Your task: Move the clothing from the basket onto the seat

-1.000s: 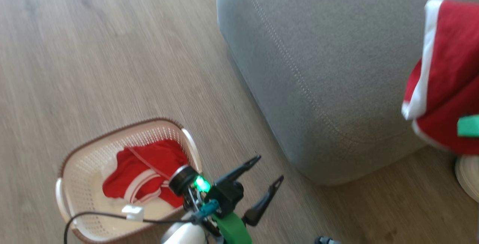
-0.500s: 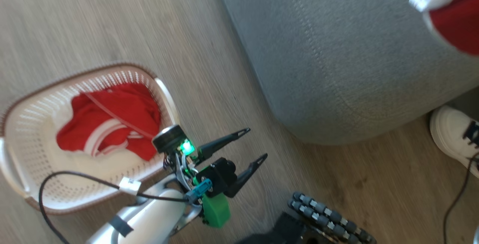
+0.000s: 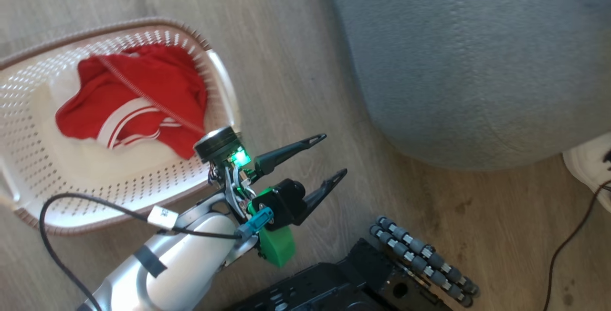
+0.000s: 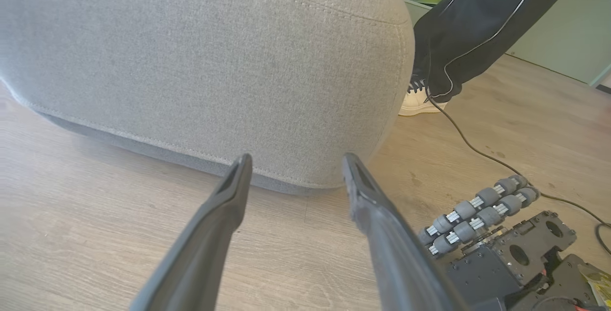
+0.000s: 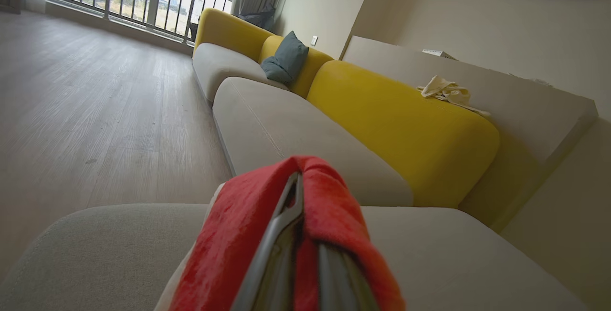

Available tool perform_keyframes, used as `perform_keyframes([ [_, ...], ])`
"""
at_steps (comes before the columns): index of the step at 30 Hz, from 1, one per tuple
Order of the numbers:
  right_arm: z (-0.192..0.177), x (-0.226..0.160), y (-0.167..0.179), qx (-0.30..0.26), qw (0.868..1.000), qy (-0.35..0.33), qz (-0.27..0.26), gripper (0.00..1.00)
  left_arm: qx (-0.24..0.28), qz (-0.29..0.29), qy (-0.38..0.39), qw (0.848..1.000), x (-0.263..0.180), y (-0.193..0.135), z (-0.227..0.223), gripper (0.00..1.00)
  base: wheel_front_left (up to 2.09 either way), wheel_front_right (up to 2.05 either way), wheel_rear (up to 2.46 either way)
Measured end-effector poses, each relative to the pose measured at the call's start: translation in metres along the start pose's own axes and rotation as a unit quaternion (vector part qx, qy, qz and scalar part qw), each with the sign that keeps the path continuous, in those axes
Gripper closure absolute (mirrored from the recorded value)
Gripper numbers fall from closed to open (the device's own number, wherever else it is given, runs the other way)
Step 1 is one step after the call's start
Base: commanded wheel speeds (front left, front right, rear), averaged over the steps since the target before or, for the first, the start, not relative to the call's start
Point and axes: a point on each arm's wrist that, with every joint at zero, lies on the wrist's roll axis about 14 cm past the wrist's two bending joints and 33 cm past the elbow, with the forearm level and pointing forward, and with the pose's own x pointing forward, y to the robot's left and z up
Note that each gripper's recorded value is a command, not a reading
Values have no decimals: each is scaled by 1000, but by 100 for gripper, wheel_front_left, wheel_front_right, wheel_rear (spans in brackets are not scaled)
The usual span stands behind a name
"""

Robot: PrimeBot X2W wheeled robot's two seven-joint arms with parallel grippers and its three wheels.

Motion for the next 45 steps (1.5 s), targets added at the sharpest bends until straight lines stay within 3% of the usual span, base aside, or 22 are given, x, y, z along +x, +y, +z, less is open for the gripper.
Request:
perform_keyframes([
  [9, -67, 19, 21, 38, 996, 85, -7, 100, -4, 38, 11, 999, -15, 17, -10, 0, 0, 0, 0],
  [14, -127, -1, 53, 55, 981, 184, 20, 100, -2, 52, 8, 999, -17, 25, -7, 0, 0, 0, 0],
  [19, -136, -4, 59, 58, 975, 212, 31, 100, 0, 59, 2, 998, -16, 25, 2, 0, 0, 0, 0],
  [20, -134, -3, 57, 61, 975, 210, 28, 91, 2, 59, 0, 998, -16, 24, 5, 0, 0, 0, 0],
  [21, -131, -1, 55, 63, 976, 208, 26, 58, 3, 60, -1, 998, -15, 24, 7, 0, 0, 0, 0],
  [22, -128, 0, 53, 63, 976, 205, 26, 2, 6, 60, -2, 998, -16, 24, 9, 0, 0, 0, 0],
  [32, -95, -2, 35, 66, 980, 184, 26, 0, 35, 60, -8, 998, -14, 18, 34, 0, 0, 0, 0],
  [39, -98, -41, 19, 47, 972, 225, 38, 0, 20, 65, -15, 998, -15, -10, 57, 0, 0, 0, 0],
  [45, -64, -49, 9, 50, 977, 202, 50, 0, 44, 83, -37, 995, -19, -20, 92, 0, 0, 0, 0],
])
